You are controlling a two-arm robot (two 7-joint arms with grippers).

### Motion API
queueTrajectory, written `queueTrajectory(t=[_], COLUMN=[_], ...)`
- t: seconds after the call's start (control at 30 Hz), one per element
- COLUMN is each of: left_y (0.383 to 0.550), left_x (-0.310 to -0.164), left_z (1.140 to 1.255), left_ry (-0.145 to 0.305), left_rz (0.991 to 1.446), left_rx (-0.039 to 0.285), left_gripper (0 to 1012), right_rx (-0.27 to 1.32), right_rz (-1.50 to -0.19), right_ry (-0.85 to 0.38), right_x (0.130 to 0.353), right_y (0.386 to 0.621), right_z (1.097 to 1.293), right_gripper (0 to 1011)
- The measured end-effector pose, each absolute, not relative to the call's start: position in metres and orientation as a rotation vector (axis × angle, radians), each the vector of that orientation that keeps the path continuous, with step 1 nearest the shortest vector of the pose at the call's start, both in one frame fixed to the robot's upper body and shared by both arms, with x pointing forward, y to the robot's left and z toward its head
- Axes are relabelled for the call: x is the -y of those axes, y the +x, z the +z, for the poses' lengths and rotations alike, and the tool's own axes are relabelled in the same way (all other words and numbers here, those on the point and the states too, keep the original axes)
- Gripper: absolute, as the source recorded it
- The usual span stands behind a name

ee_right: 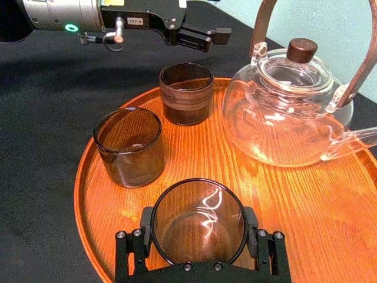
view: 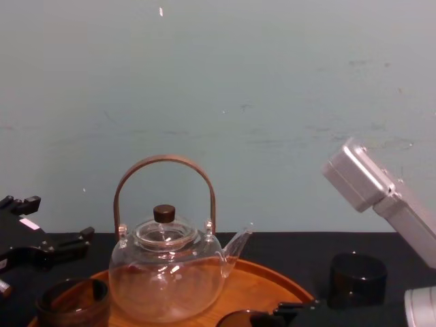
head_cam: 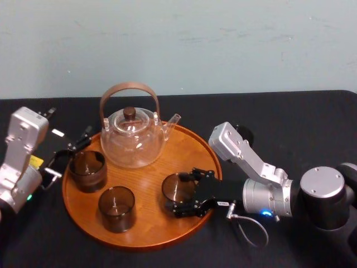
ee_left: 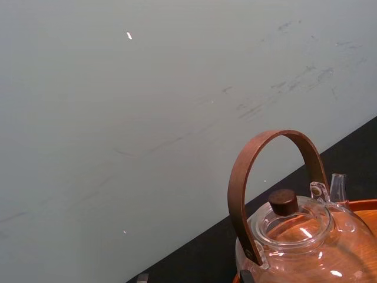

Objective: Pick up the glass from the table and place it on the tray.

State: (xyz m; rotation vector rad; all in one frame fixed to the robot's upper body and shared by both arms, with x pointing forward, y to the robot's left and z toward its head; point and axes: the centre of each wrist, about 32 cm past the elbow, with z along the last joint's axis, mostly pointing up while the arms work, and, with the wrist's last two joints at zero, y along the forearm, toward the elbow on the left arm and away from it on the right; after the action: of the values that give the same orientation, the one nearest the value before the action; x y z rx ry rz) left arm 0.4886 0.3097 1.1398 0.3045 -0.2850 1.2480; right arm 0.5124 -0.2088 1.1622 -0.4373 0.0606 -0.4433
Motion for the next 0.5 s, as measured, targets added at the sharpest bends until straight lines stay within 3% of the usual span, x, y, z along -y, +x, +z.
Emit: queueTrajectory(t=[0.17, 0.5], left_y=[0.4886, 0.4886], left_x=[-0.3097, -0.3097], left_z=[1.1398, 1.1398], left_ry=[0.305, 0.305], left_rz=[1.248, 1.248], left_rx=[0.285, 0.285], left_gripper=[1001, 1001], right_rx=[-0.062, -0.065], right_rz=[-0.443, -0.443], right_ry=[-0.437, -0.436], right_x=[0.2088, 0.2091], right_y=[0.5125, 0.5127], right_z=[1.1625, 1.1628], right_gripper=[1002, 1002])
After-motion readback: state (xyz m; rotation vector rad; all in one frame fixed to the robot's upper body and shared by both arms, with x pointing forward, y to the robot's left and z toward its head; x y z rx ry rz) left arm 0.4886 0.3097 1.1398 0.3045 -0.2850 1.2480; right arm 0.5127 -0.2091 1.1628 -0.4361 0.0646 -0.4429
